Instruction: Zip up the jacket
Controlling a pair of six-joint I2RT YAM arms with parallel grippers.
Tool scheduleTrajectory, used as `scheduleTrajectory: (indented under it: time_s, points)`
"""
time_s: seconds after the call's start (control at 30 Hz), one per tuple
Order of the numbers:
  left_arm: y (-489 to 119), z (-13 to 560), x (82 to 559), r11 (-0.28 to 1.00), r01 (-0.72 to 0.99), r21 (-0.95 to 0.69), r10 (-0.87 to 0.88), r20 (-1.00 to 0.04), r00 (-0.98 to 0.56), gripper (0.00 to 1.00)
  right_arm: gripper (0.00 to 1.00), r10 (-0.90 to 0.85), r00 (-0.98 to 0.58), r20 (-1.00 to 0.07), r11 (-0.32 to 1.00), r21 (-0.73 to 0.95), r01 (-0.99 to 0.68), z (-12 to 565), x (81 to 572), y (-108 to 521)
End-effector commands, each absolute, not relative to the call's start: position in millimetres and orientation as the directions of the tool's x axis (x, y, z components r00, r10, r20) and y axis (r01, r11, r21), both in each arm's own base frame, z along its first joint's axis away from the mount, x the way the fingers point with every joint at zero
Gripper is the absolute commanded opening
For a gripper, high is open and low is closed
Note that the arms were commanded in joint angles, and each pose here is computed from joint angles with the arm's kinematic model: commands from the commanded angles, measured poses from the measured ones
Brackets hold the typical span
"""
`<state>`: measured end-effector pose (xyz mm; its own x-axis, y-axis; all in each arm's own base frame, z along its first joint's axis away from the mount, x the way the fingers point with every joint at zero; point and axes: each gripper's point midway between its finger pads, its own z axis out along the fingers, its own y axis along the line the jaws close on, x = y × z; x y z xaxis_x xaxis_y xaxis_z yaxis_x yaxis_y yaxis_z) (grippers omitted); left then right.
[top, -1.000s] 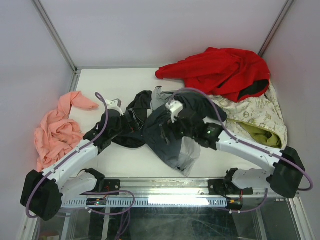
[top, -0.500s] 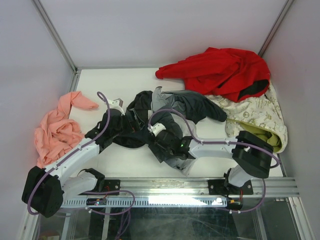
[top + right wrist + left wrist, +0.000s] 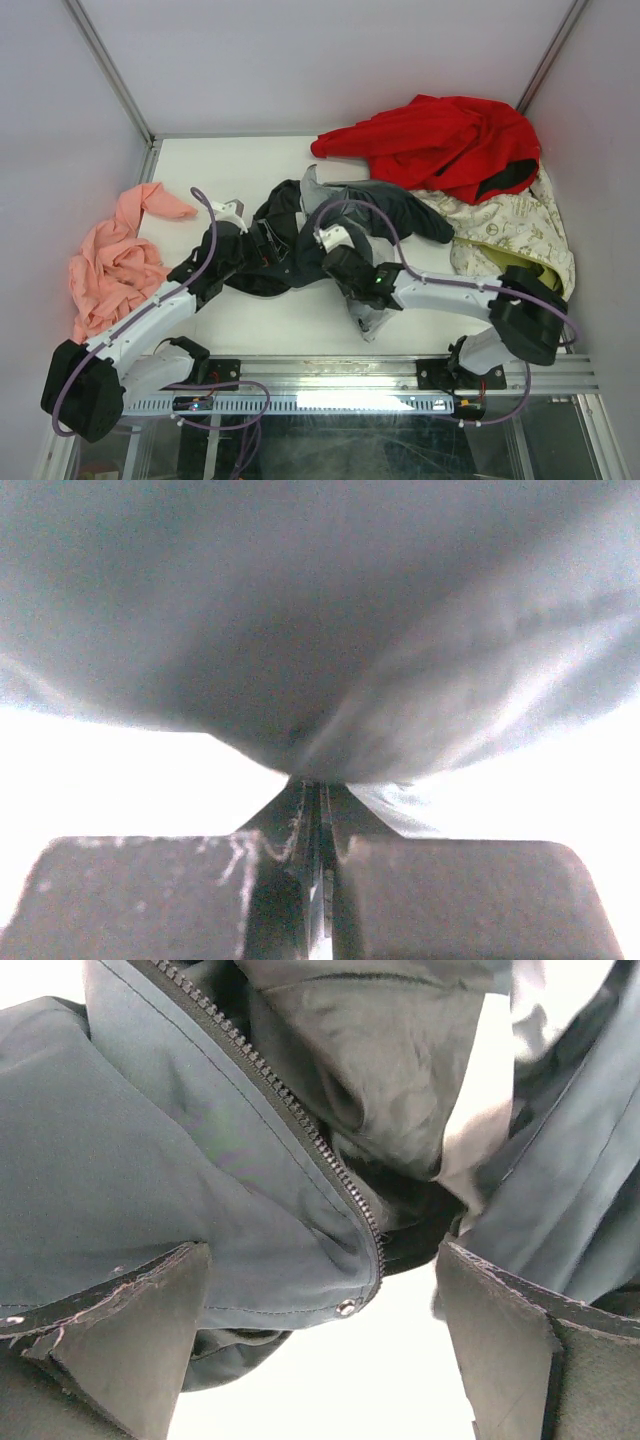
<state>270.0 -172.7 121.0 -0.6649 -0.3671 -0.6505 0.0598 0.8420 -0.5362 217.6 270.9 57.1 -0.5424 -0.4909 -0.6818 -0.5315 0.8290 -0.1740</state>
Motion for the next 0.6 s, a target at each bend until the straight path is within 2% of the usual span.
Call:
scheduleTrajectory:
  time_s: [0.0, 0.3, 0.57]
  points:
    - [-175, 143, 274, 0.822, 0.094, -0.562, -0.397, -0.683, -0.613, 0.99, 0.0, -0.3, -0.453, -0.84, 0.914, -0.117, -0.389, 146, 260, 255]
    - [-172, 152, 276, 0.833, 0.093, -0.546, -0.389, -0.696, -0.604, 0.99, 0.0, 0.037, -0.315, -0.948, 0.984, 0.089, -0.155, 264, 312, 171]
    - [-162, 174, 292, 0.856, 0.067, -0.512, -0.404, -0.745, -0.531, 0.99, 0.0, 0.128, -0.286, -0.95, 0.978, 0.169, -0.122, 289, 326, 146]
